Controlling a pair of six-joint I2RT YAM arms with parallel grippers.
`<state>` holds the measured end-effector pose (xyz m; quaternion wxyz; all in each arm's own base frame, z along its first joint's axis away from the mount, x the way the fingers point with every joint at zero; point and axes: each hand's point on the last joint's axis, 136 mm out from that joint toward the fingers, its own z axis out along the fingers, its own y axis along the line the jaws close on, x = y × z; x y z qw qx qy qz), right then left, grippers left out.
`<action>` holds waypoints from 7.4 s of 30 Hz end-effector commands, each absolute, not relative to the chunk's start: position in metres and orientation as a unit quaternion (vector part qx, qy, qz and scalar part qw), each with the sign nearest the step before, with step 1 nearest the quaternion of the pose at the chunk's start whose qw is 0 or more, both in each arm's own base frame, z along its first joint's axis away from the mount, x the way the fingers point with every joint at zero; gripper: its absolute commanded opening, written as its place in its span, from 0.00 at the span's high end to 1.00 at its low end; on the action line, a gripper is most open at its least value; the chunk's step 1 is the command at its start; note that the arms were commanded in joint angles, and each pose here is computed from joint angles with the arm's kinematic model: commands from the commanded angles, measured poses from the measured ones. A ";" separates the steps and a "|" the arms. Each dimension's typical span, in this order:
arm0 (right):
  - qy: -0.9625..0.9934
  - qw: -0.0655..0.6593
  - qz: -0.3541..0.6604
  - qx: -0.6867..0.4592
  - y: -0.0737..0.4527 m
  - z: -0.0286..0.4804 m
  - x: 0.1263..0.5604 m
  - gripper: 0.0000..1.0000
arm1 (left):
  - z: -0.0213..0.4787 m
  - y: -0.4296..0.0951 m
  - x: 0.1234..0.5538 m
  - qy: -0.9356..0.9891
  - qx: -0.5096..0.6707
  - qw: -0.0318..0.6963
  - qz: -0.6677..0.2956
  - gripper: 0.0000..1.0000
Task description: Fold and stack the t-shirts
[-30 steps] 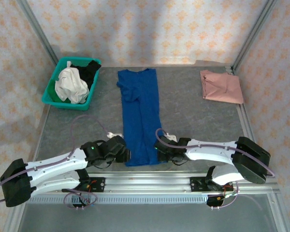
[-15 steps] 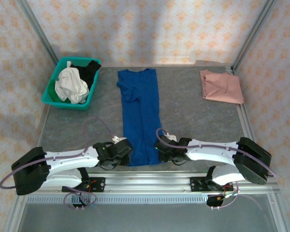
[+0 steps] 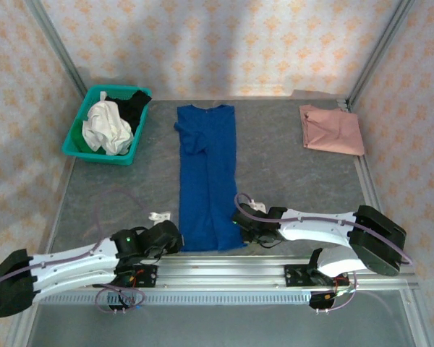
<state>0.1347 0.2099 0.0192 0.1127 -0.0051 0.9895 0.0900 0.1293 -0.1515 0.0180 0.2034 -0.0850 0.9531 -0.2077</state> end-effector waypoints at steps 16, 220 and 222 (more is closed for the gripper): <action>0.988 0.104 0.116 -0.010 0.220 0.019 0.120 0.49 | 0.018 -0.175 0.130 0.968 -0.029 0.179 -0.175 0.44; 0.972 0.163 0.168 0.035 0.240 0.039 0.386 0.77 | 0.058 -0.114 0.342 0.965 -0.165 0.172 -0.111 1.00; 0.970 0.159 0.178 0.035 0.243 0.039 0.384 0.75 | 0.056 -0.111 0.338 0.963 -0.172 0.176 -0.108 1.00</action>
